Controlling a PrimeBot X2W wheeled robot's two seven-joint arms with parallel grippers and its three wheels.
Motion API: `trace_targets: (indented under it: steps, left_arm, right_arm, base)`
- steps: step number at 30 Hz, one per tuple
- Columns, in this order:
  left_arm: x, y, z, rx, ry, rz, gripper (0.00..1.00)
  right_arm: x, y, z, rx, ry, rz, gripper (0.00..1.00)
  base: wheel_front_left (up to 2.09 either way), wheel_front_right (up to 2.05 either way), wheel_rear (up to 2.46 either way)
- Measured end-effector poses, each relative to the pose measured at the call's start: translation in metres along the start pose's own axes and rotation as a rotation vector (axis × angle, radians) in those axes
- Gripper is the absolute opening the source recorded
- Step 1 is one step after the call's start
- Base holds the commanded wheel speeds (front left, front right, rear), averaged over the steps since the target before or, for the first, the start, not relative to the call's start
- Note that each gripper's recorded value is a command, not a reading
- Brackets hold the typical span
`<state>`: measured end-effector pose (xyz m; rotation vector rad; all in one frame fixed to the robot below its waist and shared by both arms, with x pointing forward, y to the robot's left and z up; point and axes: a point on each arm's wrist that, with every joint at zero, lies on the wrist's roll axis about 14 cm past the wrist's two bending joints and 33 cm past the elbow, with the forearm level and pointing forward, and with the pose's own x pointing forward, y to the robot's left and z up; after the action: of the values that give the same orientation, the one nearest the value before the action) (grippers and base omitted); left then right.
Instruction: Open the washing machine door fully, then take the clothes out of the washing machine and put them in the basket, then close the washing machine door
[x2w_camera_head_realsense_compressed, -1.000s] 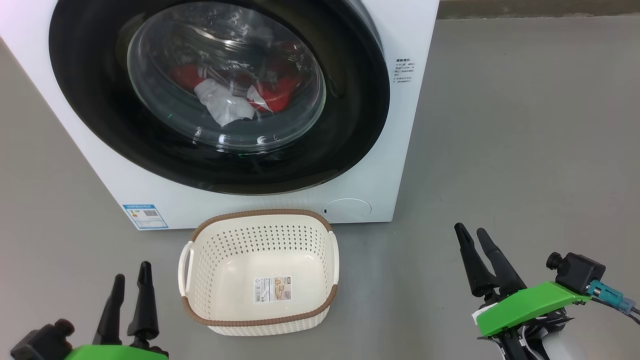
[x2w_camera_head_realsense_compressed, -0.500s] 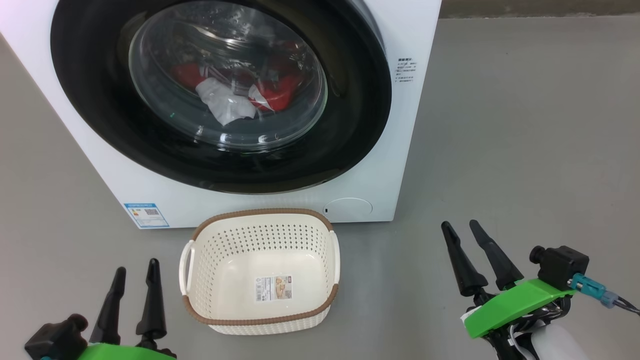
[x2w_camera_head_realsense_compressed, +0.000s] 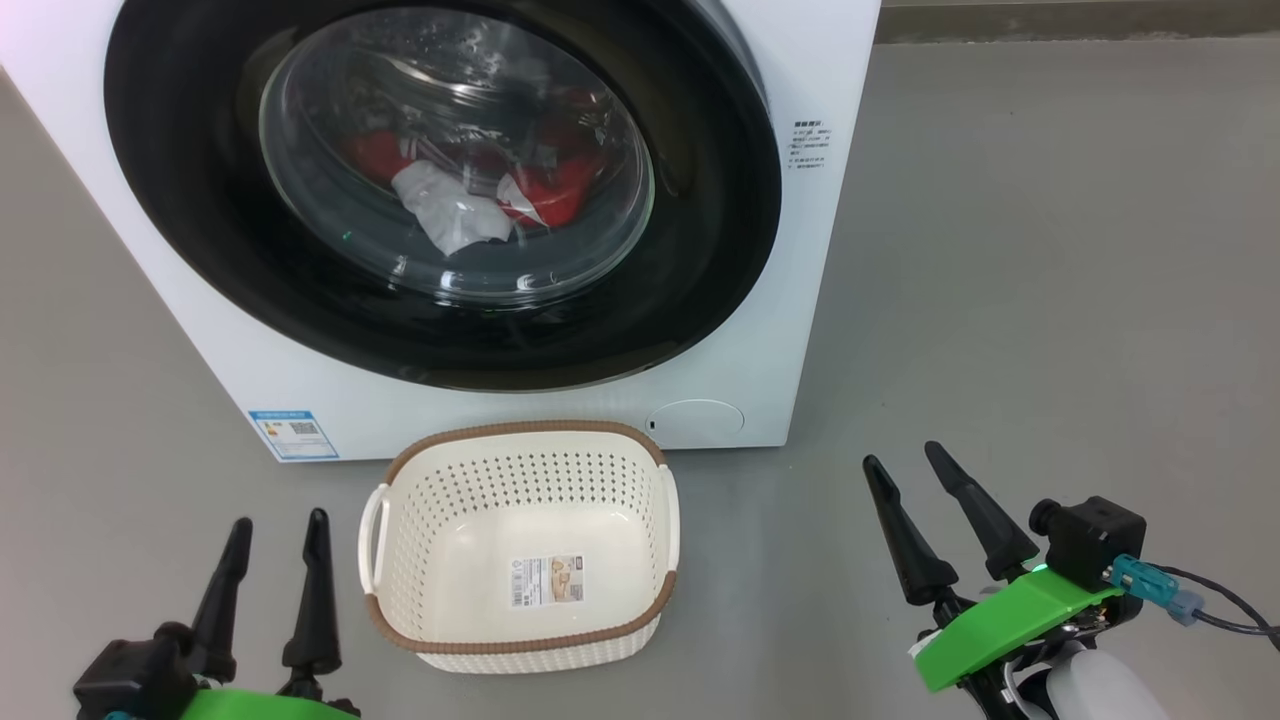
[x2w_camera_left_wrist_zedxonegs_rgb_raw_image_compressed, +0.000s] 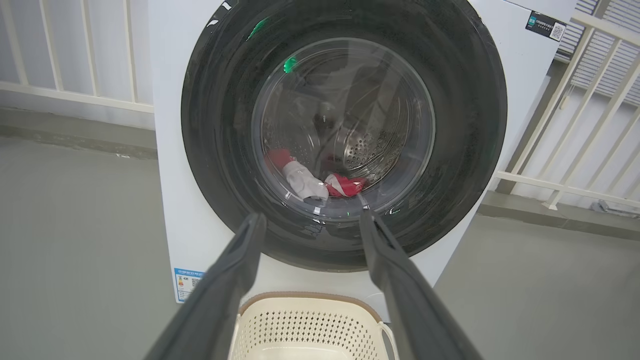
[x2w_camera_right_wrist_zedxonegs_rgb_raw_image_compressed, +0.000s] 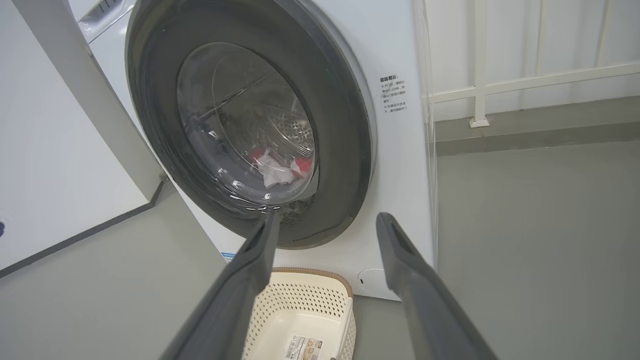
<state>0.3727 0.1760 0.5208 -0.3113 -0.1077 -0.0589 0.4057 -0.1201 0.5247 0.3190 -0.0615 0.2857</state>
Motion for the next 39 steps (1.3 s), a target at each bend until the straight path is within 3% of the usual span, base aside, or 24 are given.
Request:
trace_targets:
  steps: [12, 39]
  left_arm:
    - [0.0010, -0.0051, 0.0036, 0.112, -0.023, -0.031, 1.00]
    - [0.0005, 0.0009, 0.0087, 0.117, -0.038, -0.010, 1.00]
  right_arm:
    - [0.0069, 0.0045, 0.0021, -0.123, -0.015, 0.034, 1.00]
    - [0.0091, 0.0041, 0.0070, -0.124, -0.029, 0.031, 1.00]
  base:
    - [0.00, 0.00, 0.00]
    - [0.00, 0.00, 0.00]
